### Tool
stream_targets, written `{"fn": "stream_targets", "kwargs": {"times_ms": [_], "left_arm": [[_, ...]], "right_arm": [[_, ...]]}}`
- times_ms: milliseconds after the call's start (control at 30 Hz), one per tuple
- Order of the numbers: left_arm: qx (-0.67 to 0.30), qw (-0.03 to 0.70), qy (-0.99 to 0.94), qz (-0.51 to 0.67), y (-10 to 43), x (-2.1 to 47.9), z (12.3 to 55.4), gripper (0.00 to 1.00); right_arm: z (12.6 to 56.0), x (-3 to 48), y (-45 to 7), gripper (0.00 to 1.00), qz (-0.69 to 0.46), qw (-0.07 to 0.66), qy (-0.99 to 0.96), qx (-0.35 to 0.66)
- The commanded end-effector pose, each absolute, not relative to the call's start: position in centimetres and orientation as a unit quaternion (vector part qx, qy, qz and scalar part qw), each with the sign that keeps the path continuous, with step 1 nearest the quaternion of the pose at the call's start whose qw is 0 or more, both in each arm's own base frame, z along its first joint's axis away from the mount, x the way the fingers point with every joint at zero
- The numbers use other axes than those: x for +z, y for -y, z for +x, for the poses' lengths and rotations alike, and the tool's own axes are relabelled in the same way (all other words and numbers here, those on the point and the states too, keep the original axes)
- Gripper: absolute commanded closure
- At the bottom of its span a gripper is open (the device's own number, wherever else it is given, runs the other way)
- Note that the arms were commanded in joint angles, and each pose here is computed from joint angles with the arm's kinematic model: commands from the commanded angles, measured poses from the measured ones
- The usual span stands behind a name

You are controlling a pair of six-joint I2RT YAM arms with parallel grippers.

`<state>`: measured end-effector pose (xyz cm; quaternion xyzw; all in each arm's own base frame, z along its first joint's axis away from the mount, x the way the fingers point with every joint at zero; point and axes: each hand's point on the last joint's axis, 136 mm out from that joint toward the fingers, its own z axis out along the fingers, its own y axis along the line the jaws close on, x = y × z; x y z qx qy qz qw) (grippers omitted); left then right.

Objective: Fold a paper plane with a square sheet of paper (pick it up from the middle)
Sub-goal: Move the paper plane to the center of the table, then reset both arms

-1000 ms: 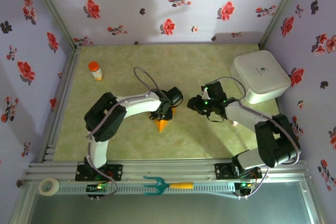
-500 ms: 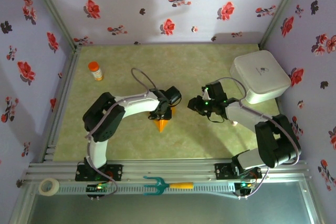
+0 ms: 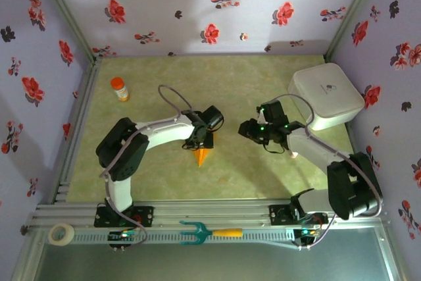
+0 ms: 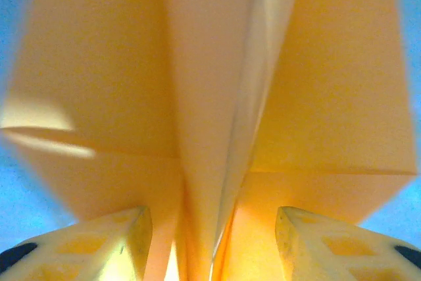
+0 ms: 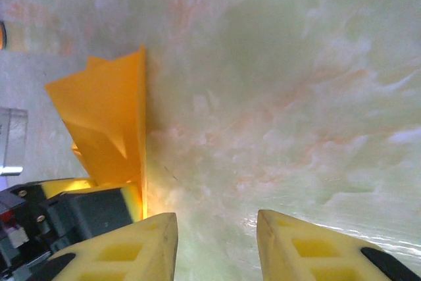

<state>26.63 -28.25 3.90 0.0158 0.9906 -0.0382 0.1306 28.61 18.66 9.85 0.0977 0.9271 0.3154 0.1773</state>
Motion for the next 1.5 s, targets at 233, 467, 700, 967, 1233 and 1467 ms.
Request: {"fn": "stream_targets", "kwargs": {"times_ms": [233, 467, 700, 967, 1233, 1467], "left_arm": [[-0.066, 0.215, -0.974, -0.001, 26.5, 10.6, 27.6, 0.42], [-0.066, 0.292, -0.954, -0.033, 21.2, 13.7, 29.3, 0.41], [-0.065, 0.352, -0.928, -0.099, 12.8, 15.2, 30.3, 0.4], [0.046, 0.489, -0.862, -0.128, 2.1, 17.0, 30.8, 0.12], [0.145, 0.556, -0.807, -0.133, -4.2, 15.6, 31.5, 0.07], [0.097, 0.559, -0.821, -0.069, -1.6, 12.2, 34.9, 0.06]], "right_arm": [[30.4, 16.1, -10.4, 0.48, 0.1, 0.332, -0.925, 0.155], [31.3, 20.2, -3.9, 0.31, 0.09, 0.479, -0.873, -0.013], [31.9, 20.2, -0.9, 0.19, 0.054, 0.531, -0.837, -0.121], [35.7, 16.0, 0.3, 0.19, 0.04, 0.537, -0.834, -0.124], [38.7, 14.6, 0.9, 0.18, 0.054, 0.585, -0.808, -0.047], [37.8, 9.7, 0.0, 0.17, 0.03, 0.606, -0.795, 0.008]]}}
